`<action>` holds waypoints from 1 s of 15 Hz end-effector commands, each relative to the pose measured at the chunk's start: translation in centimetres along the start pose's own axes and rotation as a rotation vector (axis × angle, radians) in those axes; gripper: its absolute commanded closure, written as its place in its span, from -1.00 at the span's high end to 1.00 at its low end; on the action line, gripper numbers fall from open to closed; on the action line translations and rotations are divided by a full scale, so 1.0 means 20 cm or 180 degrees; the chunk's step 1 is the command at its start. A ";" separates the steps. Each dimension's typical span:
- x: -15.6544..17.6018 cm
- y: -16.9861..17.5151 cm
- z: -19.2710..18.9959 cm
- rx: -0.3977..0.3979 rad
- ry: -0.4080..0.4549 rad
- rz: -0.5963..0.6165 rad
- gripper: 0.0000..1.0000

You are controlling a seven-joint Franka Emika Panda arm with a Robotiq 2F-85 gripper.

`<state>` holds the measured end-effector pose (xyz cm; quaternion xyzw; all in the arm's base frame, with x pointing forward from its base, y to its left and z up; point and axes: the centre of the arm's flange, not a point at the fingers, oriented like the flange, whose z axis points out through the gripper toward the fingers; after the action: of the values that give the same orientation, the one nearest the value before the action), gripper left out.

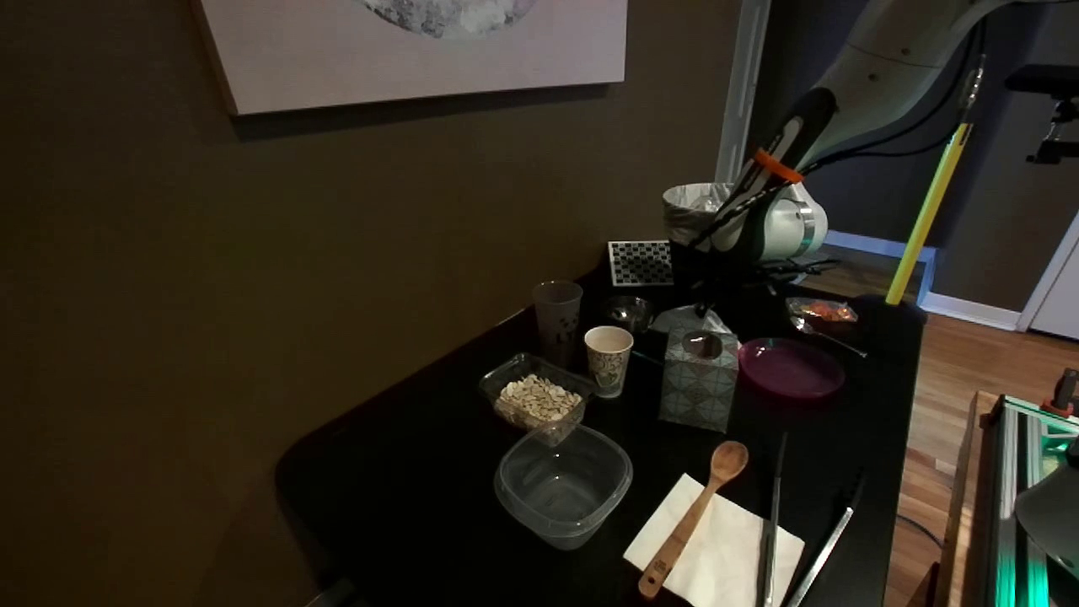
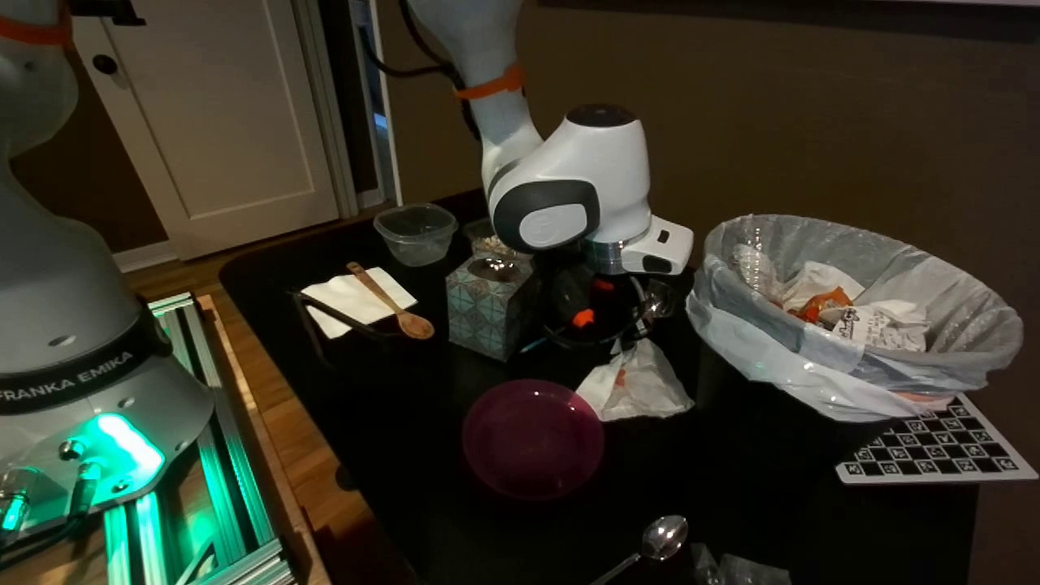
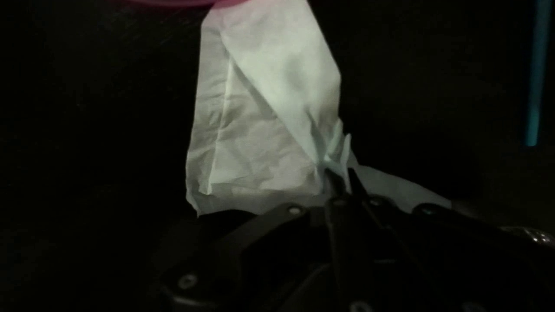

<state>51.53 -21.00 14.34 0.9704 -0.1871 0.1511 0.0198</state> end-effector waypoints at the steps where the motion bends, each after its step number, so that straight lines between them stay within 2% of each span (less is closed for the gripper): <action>1: -0.04 0.05 0.14 -0.0101 0.0140 -0.0163 -0.99; 7: -0.10 0.14 0.25 -0.0235 0.0215 -0.0256 -0.99; 8: -0.10 0.15 0.26 -0.0244 0.0217 -0.0263 -0.94; 9: -0.10 0.16 0.27 -0.0259 0.0215 -0.0267 -0.81; 10: -0.10 0.17 0.28 -0.0264 0.0211 -0.0273 -0.52; 12: -0.09 0.17 0.29 -0.0281 0.0196 -0.0285 -0.27; 15: -0.08 0.17 0.29 -0.0291 0.0221 -0.0314 0.20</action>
<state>49.94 -24.03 9.01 0.9719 -0.1487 0.1683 0.0701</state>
